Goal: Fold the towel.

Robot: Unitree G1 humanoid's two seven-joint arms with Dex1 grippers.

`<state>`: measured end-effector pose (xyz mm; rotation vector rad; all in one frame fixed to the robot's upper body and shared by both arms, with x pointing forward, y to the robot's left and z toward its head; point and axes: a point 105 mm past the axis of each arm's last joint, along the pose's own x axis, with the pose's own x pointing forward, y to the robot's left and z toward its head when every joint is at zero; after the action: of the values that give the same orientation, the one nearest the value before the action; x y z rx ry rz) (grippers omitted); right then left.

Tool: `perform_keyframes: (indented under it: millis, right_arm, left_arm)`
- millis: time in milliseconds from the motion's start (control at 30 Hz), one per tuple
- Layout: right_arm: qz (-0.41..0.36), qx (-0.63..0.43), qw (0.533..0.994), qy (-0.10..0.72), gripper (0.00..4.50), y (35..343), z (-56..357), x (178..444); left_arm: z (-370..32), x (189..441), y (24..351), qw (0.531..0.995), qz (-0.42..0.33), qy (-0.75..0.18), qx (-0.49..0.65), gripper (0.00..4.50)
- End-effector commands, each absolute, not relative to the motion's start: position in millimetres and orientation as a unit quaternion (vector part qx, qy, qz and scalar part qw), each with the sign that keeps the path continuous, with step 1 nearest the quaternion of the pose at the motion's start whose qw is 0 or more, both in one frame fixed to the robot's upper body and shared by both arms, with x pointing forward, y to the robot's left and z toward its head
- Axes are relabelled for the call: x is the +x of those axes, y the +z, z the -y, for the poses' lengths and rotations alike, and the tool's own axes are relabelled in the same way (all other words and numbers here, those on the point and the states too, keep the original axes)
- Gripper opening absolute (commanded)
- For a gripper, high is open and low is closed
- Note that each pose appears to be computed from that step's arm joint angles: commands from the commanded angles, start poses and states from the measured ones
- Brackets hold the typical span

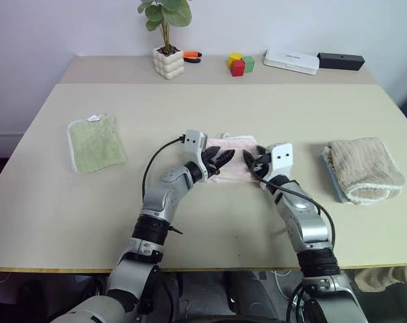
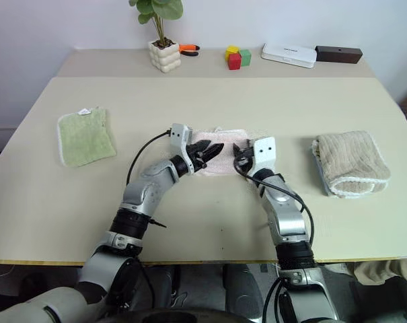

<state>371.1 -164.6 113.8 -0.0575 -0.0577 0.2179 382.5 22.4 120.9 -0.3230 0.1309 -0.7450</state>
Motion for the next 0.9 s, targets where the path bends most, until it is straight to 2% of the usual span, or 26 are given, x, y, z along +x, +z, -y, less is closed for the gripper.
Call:
perform_keyframes:
  millis: [33, 67, 200, 300, 467, 567, 633, 900]
  right_arm:
    - [0.063, -0.039, 0.993, 0.093, 4.37, 138.8, 180.9, 372.4]
    - [0.066, -0.049, 0.992, 0.092, 4.48, 143.4, 186.3, 372.5]
    - [0.087, -0.061, 0.989, 0.103, 4.48, 169.8, 206.9, 370.8]
    - [0.107, -0.071, 0.977, 0.17, 4.48, 191.7, 210.5, 361.3]
    - [0.124, -0.07, 0.931, 0.336, 4.48, 226.3, 191.8, 321.8]
    - [0.09, -0.088, 0.905, 0.406, 4.48, 228.1, 179.5, 302.1]
    - [0.08, -0.091, 0.898, 0.422, 4.48, 228.9, 175.2, 296.7]
    - [0.077, -0.088, 0.9, 0.42, 4.48, 231.0, 167.0, 296.8]
  left_arm:
    - [-39.8, 384.3, 140.2, 0.921, -0.031, -0.356, -0.155, 4.5]
    - [-44.3, 382.1, 144.4, 0.917, -0.027, -0.365, -0.158, 4.5]
    - [-62.4, 369.6, 163.3, 0.893, -0.031, -0.401, -0.204, 4.5]
    - [-76.6, 360.3, 173.4, 0.878, -0.048, -0.425, -0.213, 4.5]
    - [-102.7, 360.4, 148.9, 0.875, -0.128, -0.403, -0.235, 4.5]
    - [-101.7, 347.3, 126.0, 0.837, -0.215, -0.419, -0.279, 4.5]
    - [-97.9, 340.7, 121.9, 0.819, -0.238, -0.435, -0.289, 4.5]
    - [-57.4, 345.0, 110.6, 0.749, -0.298, -0.442, -0.394, 4.5]
